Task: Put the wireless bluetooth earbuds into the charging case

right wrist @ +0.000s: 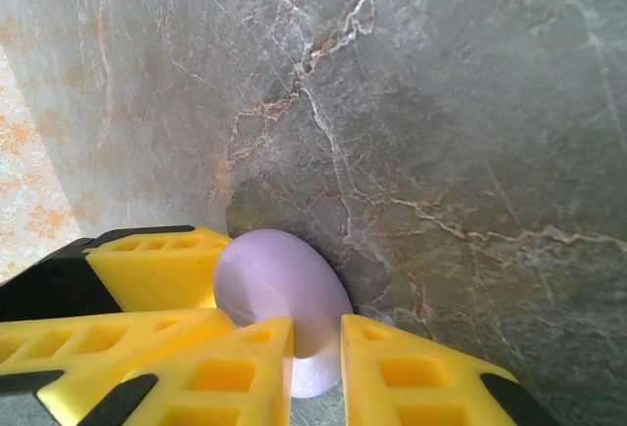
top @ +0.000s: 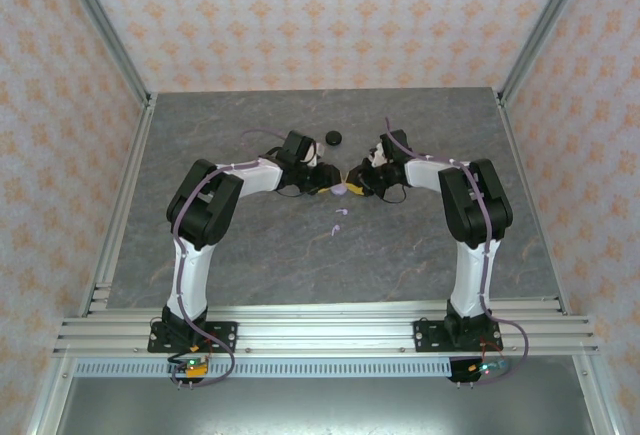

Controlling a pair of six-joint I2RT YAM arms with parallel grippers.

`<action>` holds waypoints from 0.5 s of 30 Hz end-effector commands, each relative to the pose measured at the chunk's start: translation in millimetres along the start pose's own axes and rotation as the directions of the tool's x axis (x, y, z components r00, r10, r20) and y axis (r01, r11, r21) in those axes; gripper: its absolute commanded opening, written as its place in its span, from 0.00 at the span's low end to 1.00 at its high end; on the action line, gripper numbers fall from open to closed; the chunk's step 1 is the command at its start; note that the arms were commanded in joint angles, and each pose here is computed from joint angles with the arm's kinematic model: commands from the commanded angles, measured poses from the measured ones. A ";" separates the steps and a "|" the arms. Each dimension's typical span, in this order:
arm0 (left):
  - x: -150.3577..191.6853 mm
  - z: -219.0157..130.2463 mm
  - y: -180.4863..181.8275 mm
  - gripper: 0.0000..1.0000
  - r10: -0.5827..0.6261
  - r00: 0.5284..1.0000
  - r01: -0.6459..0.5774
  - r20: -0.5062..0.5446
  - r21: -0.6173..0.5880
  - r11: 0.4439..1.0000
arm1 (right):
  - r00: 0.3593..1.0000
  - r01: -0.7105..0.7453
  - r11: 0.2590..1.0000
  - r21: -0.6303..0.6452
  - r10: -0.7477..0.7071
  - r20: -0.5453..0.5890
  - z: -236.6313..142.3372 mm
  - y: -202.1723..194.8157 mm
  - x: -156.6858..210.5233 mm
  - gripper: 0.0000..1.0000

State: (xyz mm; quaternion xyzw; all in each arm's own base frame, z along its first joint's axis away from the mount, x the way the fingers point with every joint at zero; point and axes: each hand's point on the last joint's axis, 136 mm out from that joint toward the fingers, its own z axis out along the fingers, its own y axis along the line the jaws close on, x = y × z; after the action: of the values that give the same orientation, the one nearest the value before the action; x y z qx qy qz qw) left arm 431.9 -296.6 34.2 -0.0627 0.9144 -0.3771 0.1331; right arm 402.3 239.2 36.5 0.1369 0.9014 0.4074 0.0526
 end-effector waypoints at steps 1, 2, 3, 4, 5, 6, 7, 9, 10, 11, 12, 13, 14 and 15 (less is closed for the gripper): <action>9.0 2.3 9.5 0.42 -0.032 0.999 0.032 -0.020 -0.013 0.999 | 1.000 -0.002 0.999 0.034 0.002 -0.014 6.6 -7.1 2.7 0.19; 8.9 2.2 9.3 0.42 -0.036 0.999 0.036 -0.019 -0.009 0.999 | 1.000 -0.004 0.999 0.036 0.005 -0.015 6.9 -8.0 2.9 0.18; 9.5 2.8 8.1 0.42 -0.039 0.999 0.039 -0.020 0.001 0.999 | 1.000 -0.003 0.999 0.035 0.004 -0.015 6.9 -7.5 2.6 0.18; 9.4 3.3 7.6 0.42 -0.049 0.999 0.049 -0.020 0.012 0.999 | 1.000 -0.006 0.999 0.036 0.007 -0.014 7.2 -8.3 2.4 0.17; 8.8 3.5 5.8 0.43 -0.057 0.998 0.058 -0.017 0.027 0.998 | 1.000 -0.008 0.999 0.037 0.009 -0.013 7.3 -8.6 1.5 0.17; 8.5 3.3 4.6 0.43 -0.061 0.998 0.062 -0.016 0.035 0.997 | 1.000 -0.009 0.999 0.037 0.009 -0.012 7.3 -8.7 1.0 0.17; 8.0 3.3 4.1 0.43 -0.065 0.998 0.066 -0.012 0.040 0.997 | 1.000 -0.011 0.999 0.038 0.011 -0.010 7.6 -9.1 0.6 0.17; 7.0 2.0 3.0 0.44 -0.075 0.997 0.075 -0.003 0.051 0.996 | 1.000 -0.011 0.999 0.041 0.012 -0.009 7.8 -9.5 0.1 0.16; 6.6 1.2 2.3 0.45 -0.078 0.997 0.078 0.000 0.055 0.995 | 1.000 -0.014 0.999 0.040 0.014 -0.009 7.9 -9.6 0.0 0.16; 6.5 0.1 1.4 0.45 -0.081 0.997 0.080 0.003 0.057 0.995 | 1.000 -0.014 0.999 0.041 0.014 -0.012 8.7 -10.0 0.6 0.16; 7.0 -0.2 2.1 0.45 -0.082 0.997 0.082 0.004 0.055 0.995 | 1.000 -0.017 0.999 0.043 0.017 -0.010 8.7 -11.3 -0.2 0.16; 6.8 -1.0 1.7 0.45 -0.082 0.997 0.081 0.005 0.054 0.995 | 1.000 -0.020 0.999 0.044 0.021 -0.011 9.0 -12.0 0.4 0.16; 7.9 -1.1 2.4 0.45 -0.085 0.996 0.085 0.004 0.054 0.995 | 1.000 -0.018 0.999 0.043 0.019 -0.012 9.3 -12.0 0.5 0.16; 8.5 -0.9 2.5 0.45 -0.087 0.996 0.087 0.003 0.057 0.995 | 1.000 -0.020 0.999 0.042 0.021 -0.012 9.3 -12.0 0.2 0.16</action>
State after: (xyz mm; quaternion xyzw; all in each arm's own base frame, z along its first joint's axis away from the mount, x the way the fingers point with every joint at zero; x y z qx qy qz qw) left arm 433.2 -296.8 38.3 -0.0901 0.8974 -0.4105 0.1340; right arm 405.0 240.1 36.9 0.1362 0.9010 0.4083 0.0540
